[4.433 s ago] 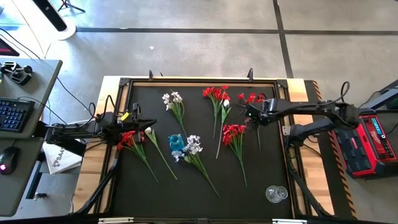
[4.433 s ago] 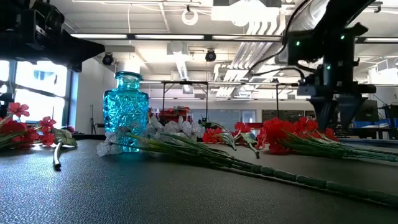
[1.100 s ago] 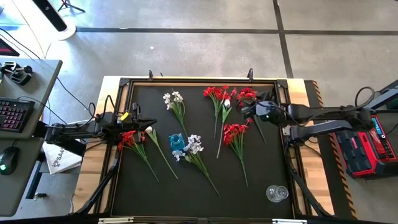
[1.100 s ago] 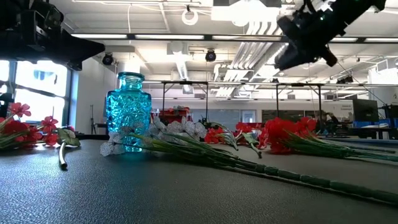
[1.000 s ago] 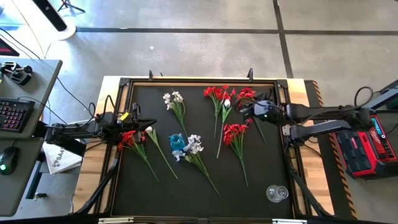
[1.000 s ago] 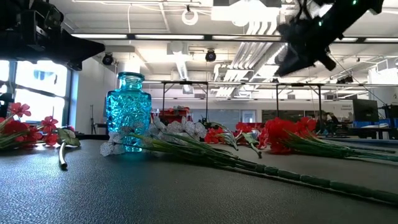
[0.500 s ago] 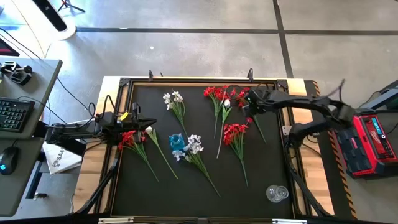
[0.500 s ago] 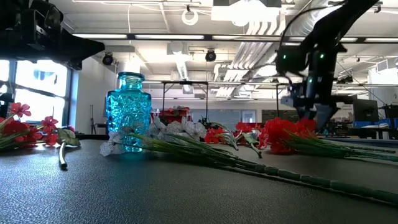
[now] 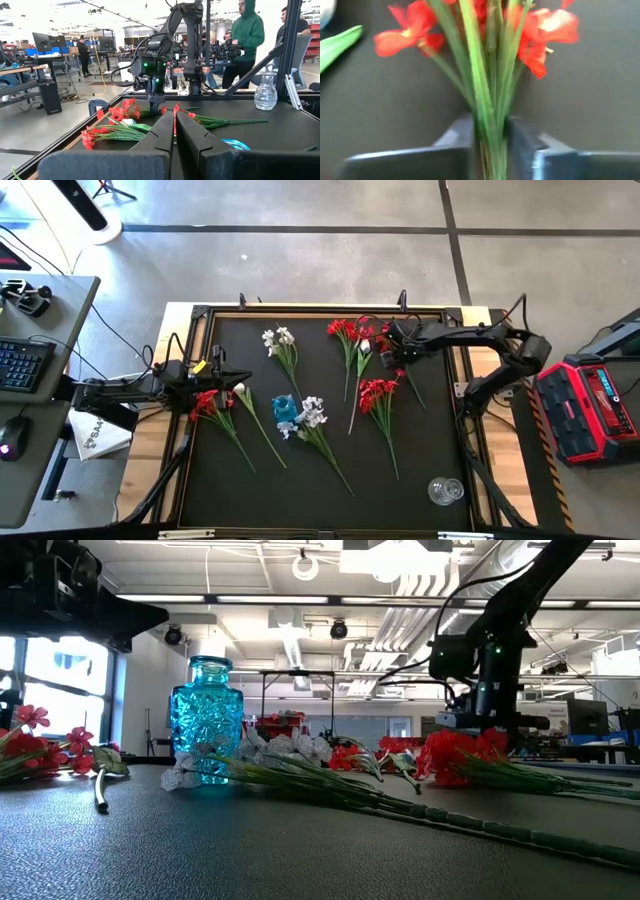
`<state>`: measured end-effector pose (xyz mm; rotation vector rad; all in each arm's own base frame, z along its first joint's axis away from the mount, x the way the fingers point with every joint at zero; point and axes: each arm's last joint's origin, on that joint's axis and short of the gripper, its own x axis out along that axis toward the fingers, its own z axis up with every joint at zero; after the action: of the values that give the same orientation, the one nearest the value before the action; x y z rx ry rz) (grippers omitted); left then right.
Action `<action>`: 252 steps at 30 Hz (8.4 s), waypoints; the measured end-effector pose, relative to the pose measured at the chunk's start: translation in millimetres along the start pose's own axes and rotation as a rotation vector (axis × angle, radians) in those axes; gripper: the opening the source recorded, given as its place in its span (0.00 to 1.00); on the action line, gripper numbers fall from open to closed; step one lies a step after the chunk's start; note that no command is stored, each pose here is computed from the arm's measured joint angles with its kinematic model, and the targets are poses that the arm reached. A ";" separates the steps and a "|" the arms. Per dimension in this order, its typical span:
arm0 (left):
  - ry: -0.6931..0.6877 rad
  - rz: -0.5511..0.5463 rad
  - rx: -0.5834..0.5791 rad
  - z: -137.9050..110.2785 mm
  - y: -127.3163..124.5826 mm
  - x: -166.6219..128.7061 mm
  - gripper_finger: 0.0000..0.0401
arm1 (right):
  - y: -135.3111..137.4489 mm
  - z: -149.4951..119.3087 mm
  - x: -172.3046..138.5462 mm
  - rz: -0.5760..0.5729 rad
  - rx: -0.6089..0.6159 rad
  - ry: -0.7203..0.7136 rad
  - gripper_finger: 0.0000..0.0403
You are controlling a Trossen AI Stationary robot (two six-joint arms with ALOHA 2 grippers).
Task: Sort flowers into vase by color
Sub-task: Put the red flowers into the blue vase
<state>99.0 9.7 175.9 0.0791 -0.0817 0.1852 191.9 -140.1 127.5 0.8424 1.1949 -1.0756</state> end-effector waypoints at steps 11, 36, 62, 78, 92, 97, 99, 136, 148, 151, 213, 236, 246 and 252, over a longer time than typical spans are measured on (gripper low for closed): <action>0.001 0.000 0.000 -0.1 0.0 0.0 0.02 | -1.1 -8.3 -55.1 0.017 -0.025 -0.315 0.00; -0.002 0.001 0.016 0.2 0.0 0.0 0.02 | 107.7 -79.7 -149.3 1.212 -0.377 -1.679 0.00; 0.033 0.023 -0.023 -2.8 0.5 -0.1 0.02 | 179.7 -51.9 -173.2 1.410 -0.542 -1.766 0.00; 0.031 0.022 -0.024 -2.7 0.5 -0.1 0.02 | 193.8 -50.2 -88.9 0.986 -0.773 -0.881 0.00; 0.031 0.023 -0.022 -2.6 0.5 -0.1 0.02 | 180.9 -41.3 -134.0 0.552 -1.145 -0.390 0.39; 0.030 0.023 -0.022 -2.5 0.5 -0.1 0.02 | 178.7 -36.5 -145.5 0.369 -1.490 -0.502 0.57; 0.025 0.024 -0.023 -2.0 0.6 -0.1 0.02 | 180.0 -33.3 -139.5 0.296 -1.595 -0.538 0.60; 0.009 0.025 -0.027 -0.6 0.7 0.0 0.02 | 198.4 8.0 -42.5 0.426 -1.406 -0.452 0.01; 0.002 0.026 -0.028 0.1 0.8 0.0 0.02 | 124.8 -4.7 -119.9 0.787 -0.965 -1.086 0.00; 0.000 0.026 -0.028 0.3 0.8 0.0 0.02 | 119.5 -11.9 -135.8 0.978 -0.894 -1.265 0.00; 0.052 0.046 -0.038 -4.8 1.1 -0.1 0.02 | 175.6 -17.4 -94.8 0.872 -0.648 -1.090 0.00; 0.048 0.046 -0.026 -4.4 1.1 -0.1 0.02 | 272.3 -37.7 -135.3 1.562 -0.758 -1.640 0.00; 0.050 0.045 -0.020 -4.6 1.0 -0.1 0.02 | 274.9 -30.0 -97.2 1.438 -0.765 -1.572 0.00; 0.048 0.046 -0.020 -4.4 1.1 -0.1 0.02 | 279.6 -28.1 -74.7 1.391 -0.705 -1.472 0.01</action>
<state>99.0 11.1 171.6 0.0530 -0.0373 0.2318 448.5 -16.3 185.7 0.0227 -0.3960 0.1145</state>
